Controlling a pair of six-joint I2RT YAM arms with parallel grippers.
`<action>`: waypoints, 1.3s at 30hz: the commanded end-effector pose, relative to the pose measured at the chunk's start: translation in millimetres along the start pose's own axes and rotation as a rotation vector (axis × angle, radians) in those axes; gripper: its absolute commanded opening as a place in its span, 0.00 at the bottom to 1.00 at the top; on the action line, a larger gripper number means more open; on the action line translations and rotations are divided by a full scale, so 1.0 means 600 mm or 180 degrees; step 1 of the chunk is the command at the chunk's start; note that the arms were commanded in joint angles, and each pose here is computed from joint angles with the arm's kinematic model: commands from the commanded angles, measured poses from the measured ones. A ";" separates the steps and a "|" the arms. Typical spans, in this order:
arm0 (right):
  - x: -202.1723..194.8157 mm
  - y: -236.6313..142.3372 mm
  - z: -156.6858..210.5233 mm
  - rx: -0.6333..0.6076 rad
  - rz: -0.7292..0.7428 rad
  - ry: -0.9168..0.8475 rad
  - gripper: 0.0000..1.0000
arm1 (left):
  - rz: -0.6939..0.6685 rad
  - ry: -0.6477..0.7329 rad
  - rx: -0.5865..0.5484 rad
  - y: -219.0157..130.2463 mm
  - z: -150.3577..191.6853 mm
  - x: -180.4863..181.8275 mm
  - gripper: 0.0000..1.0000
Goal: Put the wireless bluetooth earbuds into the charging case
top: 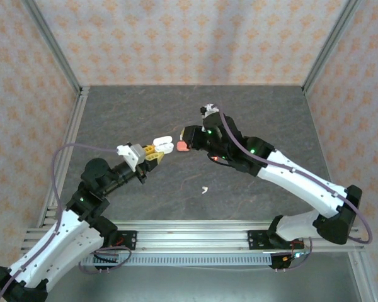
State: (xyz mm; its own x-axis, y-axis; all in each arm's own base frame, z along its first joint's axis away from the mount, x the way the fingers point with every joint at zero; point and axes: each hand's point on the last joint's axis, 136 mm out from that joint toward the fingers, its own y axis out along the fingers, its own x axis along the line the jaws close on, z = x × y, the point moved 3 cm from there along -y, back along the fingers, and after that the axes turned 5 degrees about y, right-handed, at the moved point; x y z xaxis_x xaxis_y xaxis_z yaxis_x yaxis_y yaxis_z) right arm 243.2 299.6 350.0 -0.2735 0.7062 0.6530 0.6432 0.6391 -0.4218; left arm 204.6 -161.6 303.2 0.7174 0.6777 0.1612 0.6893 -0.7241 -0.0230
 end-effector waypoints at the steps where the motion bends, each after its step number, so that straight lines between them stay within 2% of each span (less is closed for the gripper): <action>1: 0.040 -0.028 -0.041 -0.0354 -0.0293 -0.0066 0.14 | -0.0136 0.0149 -0.0313 0.003 -0.054 0.016 0.00; 7: 0.079 -0.042 -0.046 -0.0403 -0.0666 -0.0042 0.13 | -0.0177 0.0152 -0.0309 0.010 -0.054 0.021 0.00; 19: 0.121 -0.013 0.004 0.0036 -0.0997 -0.0142 0.13 | -0.0187 0.0153 -0.0330 0.012 -0.057 0.022 0.00; 29: 0.118 0.005 0.022 0.0106 -0.0933 -0.0226 0.13 | -0.0180 0.0159 -0.0354 0.012 -0.063 0.022 0.00; 39: 0.110 0.006 0.031 0.0006 -0.0729 -0.0451 0.12 | -0.0199 0.0170 -0.0359 0.011 -0.066 0.023 0.00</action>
State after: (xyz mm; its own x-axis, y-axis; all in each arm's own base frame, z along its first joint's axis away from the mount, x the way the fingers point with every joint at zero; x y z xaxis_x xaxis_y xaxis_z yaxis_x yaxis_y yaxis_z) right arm 216.4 353.6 368.3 -0.4778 0.5659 0.6719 0.5265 0.7967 -0.2966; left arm 217.2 -164.6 312.8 0.6942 0.6977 0.1770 0.7081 -0.7061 0.0061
